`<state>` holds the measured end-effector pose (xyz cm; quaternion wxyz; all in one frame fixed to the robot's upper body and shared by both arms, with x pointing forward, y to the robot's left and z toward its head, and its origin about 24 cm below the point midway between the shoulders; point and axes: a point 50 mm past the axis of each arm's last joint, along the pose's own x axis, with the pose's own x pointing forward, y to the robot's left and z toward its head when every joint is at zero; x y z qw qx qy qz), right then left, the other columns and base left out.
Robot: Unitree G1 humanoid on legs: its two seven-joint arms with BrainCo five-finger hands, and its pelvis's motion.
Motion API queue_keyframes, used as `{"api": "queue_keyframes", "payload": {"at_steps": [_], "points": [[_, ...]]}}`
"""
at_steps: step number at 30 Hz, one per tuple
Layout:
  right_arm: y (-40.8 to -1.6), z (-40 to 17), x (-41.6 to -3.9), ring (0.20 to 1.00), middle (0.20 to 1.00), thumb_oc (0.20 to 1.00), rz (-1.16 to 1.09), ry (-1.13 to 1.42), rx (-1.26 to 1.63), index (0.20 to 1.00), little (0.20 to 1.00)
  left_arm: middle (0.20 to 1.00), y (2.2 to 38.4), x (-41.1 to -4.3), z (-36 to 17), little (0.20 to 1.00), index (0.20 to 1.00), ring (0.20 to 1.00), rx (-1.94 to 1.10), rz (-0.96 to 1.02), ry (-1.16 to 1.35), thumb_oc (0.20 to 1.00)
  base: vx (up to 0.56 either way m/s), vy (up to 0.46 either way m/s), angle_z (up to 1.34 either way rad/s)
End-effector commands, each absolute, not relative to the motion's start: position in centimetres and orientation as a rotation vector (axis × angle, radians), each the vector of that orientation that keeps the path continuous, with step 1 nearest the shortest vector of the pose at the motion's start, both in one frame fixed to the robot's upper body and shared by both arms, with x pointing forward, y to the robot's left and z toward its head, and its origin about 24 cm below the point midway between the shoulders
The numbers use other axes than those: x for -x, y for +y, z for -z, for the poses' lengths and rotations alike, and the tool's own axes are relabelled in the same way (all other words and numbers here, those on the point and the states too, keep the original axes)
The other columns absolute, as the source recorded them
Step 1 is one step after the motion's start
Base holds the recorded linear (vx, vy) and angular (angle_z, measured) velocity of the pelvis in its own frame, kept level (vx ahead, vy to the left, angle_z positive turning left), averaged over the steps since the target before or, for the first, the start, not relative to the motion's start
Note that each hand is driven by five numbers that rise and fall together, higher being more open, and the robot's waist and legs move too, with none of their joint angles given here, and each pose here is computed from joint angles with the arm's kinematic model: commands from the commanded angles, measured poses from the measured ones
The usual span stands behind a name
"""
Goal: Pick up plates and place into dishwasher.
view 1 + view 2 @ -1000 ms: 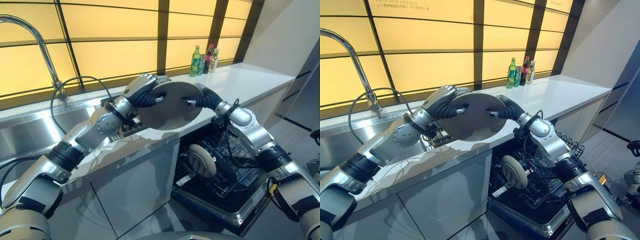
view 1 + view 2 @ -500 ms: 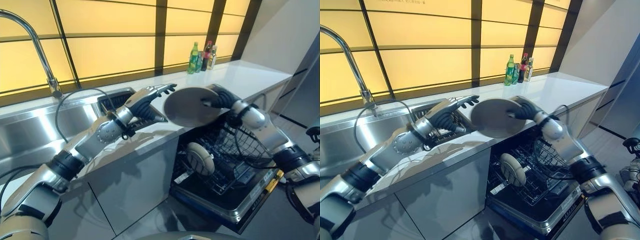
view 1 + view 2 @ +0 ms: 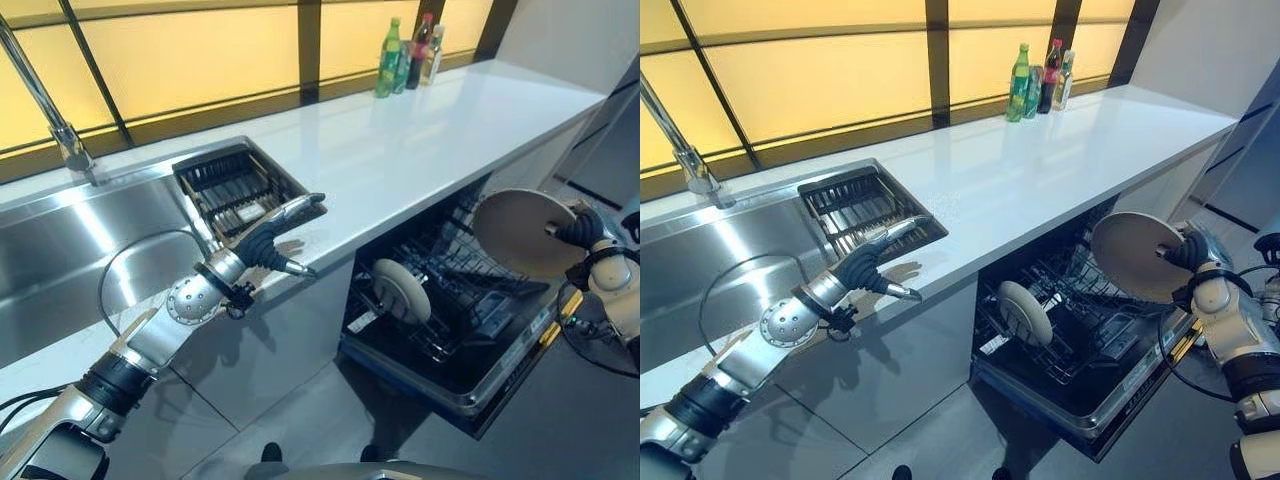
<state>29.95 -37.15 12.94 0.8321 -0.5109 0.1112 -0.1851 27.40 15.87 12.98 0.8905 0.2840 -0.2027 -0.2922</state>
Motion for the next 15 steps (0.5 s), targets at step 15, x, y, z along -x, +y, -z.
{"api": "queue_keyframes", "payload": {"at_steps": [15], "points": [[-35.6,-24.2,-36.2,0.200,0.200,0.200,0.591,0.012,0.857,0.200,0.200,1.000,12.6,-27.0,-17.3,1.000,1.000,1.000,-0.053,0.811,-0.541,1.000,-0.11,-0.026,0.02]]}}
